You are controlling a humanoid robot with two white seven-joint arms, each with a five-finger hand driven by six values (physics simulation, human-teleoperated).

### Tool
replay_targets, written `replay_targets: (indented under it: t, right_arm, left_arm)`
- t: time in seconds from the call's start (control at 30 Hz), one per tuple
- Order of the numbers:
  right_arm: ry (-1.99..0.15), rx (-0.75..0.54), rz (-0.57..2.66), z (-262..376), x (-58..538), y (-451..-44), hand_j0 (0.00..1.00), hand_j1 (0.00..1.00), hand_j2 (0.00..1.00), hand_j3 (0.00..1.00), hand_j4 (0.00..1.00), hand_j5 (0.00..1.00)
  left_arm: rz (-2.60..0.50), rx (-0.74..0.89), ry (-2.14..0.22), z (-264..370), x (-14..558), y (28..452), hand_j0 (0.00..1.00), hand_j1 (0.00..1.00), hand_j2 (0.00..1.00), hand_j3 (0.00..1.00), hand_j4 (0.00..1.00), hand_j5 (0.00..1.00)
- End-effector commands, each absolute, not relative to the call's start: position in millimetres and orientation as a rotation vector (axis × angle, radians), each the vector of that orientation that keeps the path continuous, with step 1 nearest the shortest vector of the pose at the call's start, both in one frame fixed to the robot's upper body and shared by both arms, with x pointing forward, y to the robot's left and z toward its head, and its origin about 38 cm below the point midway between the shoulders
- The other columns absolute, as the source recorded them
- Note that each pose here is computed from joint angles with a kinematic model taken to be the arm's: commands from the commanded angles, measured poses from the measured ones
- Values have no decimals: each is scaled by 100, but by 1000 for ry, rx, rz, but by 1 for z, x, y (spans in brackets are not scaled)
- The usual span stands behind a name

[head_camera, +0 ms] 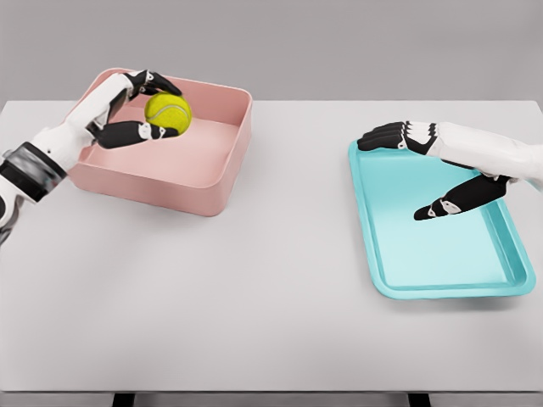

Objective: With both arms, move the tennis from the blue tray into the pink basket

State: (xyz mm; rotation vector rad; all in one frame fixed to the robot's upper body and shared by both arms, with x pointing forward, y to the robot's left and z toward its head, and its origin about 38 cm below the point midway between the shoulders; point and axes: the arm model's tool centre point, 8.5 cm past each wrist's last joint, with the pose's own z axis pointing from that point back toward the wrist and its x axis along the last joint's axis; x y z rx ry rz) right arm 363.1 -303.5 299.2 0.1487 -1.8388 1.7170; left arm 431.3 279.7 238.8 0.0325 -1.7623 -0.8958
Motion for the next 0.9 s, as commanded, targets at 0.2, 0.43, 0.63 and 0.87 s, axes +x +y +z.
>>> replay_targets:
  t: [0.2,0.43,0.63,0.87]
  right_arm:
    - [-1837,152,1710,300,363,-305,100,100,100,100,100,100]
    - [-1837,152,1710,300,363,-305,100,100,100,100,100,100]
    - [-1837,152,1710,300,363,-305,100,100,100,100,100,100]
    - [-1836,155,1711,299,363,-304,100,100,100,100,100,100]
  left_arm:
    - [-834,72,-1690,223,442,301,54,54,54,54,54,54]
    - [-829,81,-1687,223,445,304,80,80,80,80,80,80]
    - [-831,81,-1700,227,445,304,98,98,98,98,98,98]
    - [-1019,7,-1950,267,406,294,100,100,100,100,100,100]
